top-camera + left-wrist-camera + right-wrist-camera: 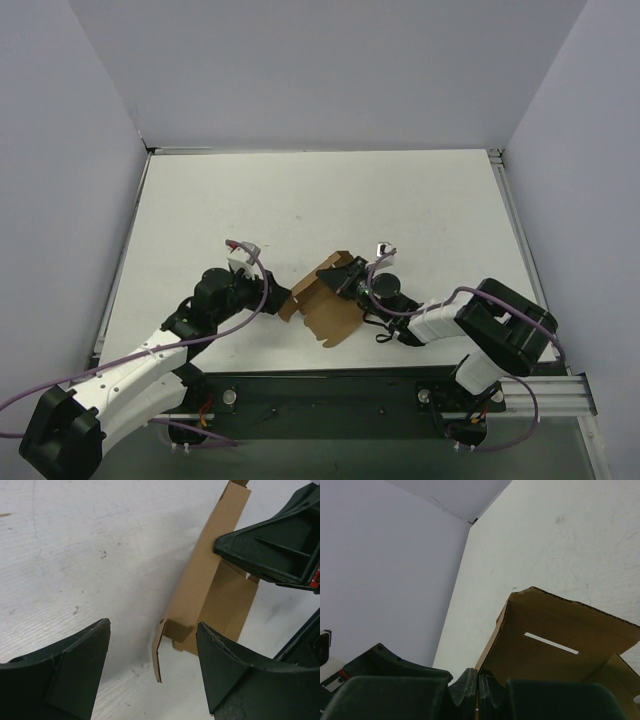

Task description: Fold the paper box

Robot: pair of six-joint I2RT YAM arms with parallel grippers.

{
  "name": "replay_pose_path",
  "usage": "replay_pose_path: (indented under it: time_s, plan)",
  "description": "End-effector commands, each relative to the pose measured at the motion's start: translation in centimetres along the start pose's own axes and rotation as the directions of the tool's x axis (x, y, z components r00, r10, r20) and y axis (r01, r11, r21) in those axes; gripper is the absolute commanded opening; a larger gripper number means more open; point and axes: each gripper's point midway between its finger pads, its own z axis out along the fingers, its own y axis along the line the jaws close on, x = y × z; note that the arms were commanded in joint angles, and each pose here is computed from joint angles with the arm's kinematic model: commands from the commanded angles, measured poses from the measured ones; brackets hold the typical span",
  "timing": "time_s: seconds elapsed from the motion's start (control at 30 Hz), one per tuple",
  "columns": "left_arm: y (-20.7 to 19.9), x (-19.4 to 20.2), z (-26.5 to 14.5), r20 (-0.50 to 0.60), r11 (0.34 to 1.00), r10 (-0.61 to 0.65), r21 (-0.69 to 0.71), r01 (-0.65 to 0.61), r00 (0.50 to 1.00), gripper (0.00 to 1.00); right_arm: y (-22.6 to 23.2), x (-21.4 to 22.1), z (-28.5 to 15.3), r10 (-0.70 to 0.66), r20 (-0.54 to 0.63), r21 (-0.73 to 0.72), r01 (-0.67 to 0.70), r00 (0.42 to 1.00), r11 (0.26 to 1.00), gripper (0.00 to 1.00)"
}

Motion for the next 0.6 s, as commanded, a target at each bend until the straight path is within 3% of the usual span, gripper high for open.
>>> replay_pose_path:
  time_s: [0.0,0.13,0.57]
  plan:
    - [-3.3,-2.0,-0.3,0.073,0.985,0.024,0.170,-0.036,0.997,0.79,7.0,-3.9,-0.6,-0.021,0.125,-0.220,0.049,0.992,0.974,0.00]
    - [-1.6,-2.3,-0.4,0.089,0.996,0.051,0.074,-0.058,0.995,0.79,7.9,-3.8,-0.5,-0.043,0.103,-0.261,0.069,0.994,0.963,0.00]
    - [-2.1,1.9,0.1,-0.031,0.982,0.170,0.083,-0.167,0.985,0.80,7.5,-4.3,-0.1,-0.014,0.100,-0.266,0.041,0.995,0.963,0.00]
